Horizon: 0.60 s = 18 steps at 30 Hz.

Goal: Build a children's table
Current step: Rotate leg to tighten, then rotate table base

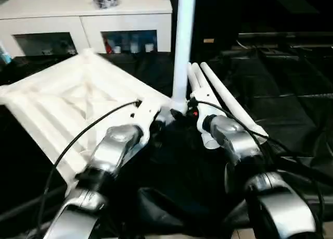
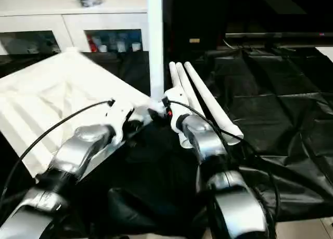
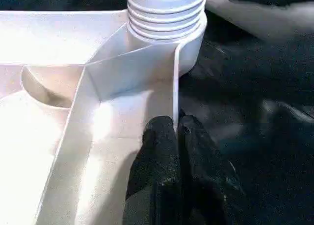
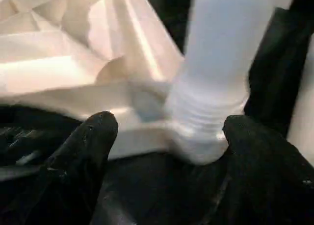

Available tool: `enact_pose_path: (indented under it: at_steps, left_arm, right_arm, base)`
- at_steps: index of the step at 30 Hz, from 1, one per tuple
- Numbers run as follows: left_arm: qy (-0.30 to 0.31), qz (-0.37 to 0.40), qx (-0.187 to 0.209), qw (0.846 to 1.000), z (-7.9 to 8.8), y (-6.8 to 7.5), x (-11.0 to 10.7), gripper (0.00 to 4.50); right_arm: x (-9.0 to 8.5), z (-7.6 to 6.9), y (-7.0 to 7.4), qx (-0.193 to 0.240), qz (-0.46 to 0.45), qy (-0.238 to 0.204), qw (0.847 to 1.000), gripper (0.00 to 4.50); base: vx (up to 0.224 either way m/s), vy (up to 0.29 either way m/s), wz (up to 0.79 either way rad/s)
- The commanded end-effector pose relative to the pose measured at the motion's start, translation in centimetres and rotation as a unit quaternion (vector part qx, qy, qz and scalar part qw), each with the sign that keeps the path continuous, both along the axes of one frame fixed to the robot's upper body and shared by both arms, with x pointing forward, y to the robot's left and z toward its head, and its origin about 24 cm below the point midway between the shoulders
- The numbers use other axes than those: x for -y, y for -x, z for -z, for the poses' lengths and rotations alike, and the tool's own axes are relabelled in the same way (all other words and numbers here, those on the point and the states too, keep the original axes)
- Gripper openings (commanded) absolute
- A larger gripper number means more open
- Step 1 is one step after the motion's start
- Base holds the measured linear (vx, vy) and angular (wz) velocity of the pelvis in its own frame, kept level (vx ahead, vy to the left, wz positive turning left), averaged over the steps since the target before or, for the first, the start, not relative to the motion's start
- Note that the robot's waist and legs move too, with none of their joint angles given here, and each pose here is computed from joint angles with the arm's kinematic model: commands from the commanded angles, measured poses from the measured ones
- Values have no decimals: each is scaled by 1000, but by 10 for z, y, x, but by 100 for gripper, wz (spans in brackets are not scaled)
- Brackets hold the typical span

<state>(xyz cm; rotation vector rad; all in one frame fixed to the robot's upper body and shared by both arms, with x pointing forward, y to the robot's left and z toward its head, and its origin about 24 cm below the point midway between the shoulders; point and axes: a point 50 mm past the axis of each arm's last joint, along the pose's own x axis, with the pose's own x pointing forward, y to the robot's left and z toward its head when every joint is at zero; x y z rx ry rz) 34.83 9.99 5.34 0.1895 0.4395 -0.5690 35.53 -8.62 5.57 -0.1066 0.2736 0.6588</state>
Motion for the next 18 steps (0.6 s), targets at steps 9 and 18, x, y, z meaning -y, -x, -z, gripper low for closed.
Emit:
enact_pose_path:
  at_steps: [9,18]
  left_arm:
    - [18,-44,69,996,-31,-8,-28,76]
    - [-51,-158,152,974,-91,-1,-114,99]
  right_arm:
    - [-9,-5,3,1,18,10,1000,389]
    - [-23,-1,9,-6,-15,58,998,389]
  base:
    - [0,0,0]
    - [0,0,0]
